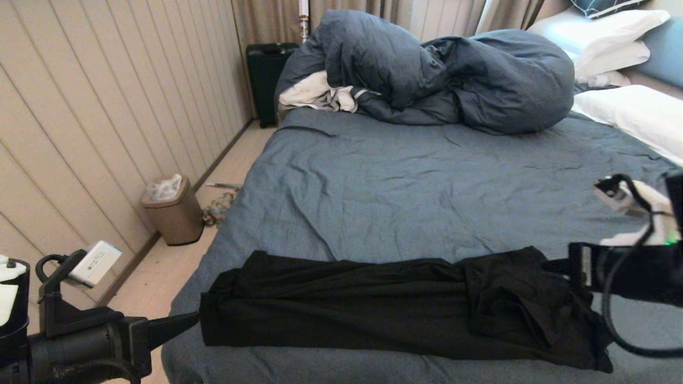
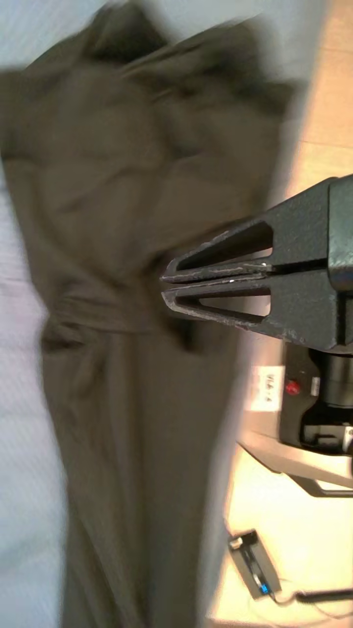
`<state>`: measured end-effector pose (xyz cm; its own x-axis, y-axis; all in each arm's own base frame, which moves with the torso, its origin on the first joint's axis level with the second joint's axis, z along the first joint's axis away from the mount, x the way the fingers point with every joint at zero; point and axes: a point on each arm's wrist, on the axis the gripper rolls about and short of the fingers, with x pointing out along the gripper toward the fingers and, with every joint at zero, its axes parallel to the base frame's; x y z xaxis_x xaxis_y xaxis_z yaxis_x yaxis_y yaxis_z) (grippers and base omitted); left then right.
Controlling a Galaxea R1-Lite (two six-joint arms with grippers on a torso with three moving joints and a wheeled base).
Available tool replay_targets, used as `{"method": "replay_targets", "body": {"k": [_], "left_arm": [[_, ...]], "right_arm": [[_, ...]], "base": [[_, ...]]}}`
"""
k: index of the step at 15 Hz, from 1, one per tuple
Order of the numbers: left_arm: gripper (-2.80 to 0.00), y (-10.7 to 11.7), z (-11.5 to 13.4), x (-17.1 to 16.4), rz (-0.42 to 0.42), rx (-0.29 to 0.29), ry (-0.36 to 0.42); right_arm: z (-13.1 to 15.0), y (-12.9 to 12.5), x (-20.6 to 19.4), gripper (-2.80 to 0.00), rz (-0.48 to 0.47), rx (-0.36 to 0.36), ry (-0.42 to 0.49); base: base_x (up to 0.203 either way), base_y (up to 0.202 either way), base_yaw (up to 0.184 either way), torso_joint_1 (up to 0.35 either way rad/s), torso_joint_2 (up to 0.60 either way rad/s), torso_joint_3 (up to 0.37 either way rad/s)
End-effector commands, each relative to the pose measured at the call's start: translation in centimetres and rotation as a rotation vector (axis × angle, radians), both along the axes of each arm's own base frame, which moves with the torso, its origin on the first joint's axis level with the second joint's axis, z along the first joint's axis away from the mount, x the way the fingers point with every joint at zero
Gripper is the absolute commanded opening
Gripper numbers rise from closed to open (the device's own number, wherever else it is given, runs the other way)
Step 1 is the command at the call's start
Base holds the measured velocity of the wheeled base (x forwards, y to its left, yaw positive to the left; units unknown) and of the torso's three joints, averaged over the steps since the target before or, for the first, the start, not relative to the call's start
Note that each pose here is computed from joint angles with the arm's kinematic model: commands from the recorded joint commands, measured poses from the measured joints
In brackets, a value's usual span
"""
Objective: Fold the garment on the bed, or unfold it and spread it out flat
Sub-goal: Unford the black T-shirt
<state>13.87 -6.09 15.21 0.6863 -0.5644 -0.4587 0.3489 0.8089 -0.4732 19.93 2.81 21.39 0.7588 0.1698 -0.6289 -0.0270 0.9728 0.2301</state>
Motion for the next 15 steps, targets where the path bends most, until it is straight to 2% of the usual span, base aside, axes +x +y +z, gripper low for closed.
{"method": "replay_targets", "body": {"k": [1,2,3,5,7,12,13,15], "left_arm": [[-2.8,-0.1,-0.5,0.7,0.012,0.008,0.033],[-2.8,0.0,-0.7,1.2,0.035,0.015,0.046],[-2.8,0.0,-1.0,1.8,0.065,0.037,0.064],[-2.8,0.0,-1.6,3.0,0.207,0.126,0.064],[-2.8,0.0,-1.5,3.2,0.232,0.125,0.03],[-2.8,0.0,-1.3,3.2,0.246,0.104,0.032],[-2.8,0.0,-1.4,3.3,0.247,0.106,0.039],[-2.8,-0.1,-1.6,3.4,0.247,0.108,0.046]], "right_arm": [[-3.4,1.1,5.0,-2.8,0.009,-0.026,0.157],[-4.1,1.4,5.7,-2.8,0.005,-0.029,0.178],[-4.4,1.5,6.1,-2.8,0.01,-0.012,0.16],[-4.6,0.4,6.9,-2.8,0.019,0.042,0.135],[-4.7,-1.5,7.8,-2.8,-0.011,0.077,0.14],[-4.0,-0.1,7.5,-2.8,0.059,0.053,0.181],[-4.1,0.7,7.4,0.0,0.085,0.039,0.183],[-4.8,1.4,7.8,0.0,0.075,-0.018,0.195]], "base": [[0.0,0.0,0.0,0.0,0.0,0.0],[0.0,0.0,0.0,0.0,0.0,0.0],[0.0,0.0,0.0,0.0,0.0,0.0],[0.0,0.0,0.0,0.0,0.0,0.0],[0.0,0.0,0.0,0.0,0.0,0.0],[0.0,0.0,0.0,0.0,0.0,0.0],[0.0,0.0,0.0,0.0,0.0,0.0],[0.0,0.0,0.0,0.0,0.0,0.0]]}}
